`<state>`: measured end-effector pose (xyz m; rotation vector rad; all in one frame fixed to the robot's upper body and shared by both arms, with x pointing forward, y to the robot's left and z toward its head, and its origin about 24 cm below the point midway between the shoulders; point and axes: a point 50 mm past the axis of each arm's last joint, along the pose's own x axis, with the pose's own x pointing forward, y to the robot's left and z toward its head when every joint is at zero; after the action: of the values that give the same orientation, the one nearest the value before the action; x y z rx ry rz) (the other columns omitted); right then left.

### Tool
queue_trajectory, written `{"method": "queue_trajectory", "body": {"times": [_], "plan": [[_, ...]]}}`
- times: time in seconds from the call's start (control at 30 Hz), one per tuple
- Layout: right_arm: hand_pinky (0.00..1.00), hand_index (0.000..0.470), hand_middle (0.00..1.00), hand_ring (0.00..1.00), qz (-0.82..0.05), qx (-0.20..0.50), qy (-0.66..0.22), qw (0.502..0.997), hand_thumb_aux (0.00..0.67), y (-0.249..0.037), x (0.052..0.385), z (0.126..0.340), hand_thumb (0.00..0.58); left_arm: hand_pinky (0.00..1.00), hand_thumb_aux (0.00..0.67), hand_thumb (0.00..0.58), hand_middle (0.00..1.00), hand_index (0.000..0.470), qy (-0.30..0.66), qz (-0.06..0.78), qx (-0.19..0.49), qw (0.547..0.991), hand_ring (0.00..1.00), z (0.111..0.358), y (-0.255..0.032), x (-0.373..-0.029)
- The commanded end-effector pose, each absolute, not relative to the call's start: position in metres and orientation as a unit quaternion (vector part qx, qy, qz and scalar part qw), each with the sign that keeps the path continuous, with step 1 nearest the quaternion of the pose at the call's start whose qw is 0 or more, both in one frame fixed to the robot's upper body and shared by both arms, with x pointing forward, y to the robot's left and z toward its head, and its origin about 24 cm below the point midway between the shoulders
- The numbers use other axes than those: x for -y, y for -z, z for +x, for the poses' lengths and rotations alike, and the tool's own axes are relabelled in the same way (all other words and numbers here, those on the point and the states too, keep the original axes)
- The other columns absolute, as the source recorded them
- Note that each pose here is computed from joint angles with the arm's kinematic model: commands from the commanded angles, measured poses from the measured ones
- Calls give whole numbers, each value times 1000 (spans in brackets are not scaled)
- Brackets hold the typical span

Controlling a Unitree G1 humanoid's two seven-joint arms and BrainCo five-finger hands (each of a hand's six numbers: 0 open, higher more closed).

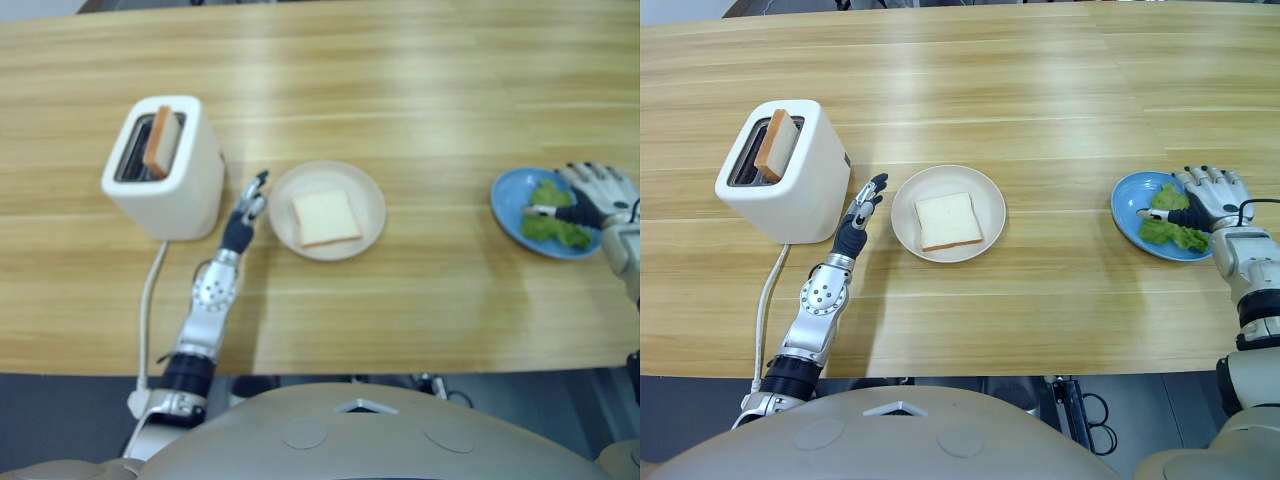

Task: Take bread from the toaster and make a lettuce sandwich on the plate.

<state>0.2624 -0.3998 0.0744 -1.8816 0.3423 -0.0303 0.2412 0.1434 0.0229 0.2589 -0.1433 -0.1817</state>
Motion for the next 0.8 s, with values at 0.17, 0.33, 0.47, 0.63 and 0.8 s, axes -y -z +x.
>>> {"method": "queue_trajectory", "body": {"times": [0.17, 0.33, 0.47, 0.63, 0.8], "plan": [[0, 0, 0, 0, -802, -171, 1, 572, 0, -68, 404, 260, 0, 0, 0, 0, 0, 0, 92, 139, 54, 985, 0, 237, -16, -145], [0, 0, 0, 0, -796, -206, -13, 569, 0, -59, 410, 253, 0, 0, 0, 0, 0, 0, 92, 141, 53, 984, 0, 236, -16, -145], [0, 0, 0, 0, -793, -223, -15, 567, 0, -54, 414, 247, 0, 0, 0, 0, 0, 0, 93, 143, 50, 984, 0, 234, -15, -145], [0, 0, 0, 0, -792, -228, -23, 567, 0, -51, 413, 246, 0, 0, 0, 0, 0, 0, 92, 145, 48, 984, 0, 233, -14, -147], [0, 202, 0, 0, -789, -230, -28, 569, 294, -49, 412, 246, 398, 0, 0, 0, 0, 0, 92, 148, 48, 984, 0, 233, -15, -148]]}}
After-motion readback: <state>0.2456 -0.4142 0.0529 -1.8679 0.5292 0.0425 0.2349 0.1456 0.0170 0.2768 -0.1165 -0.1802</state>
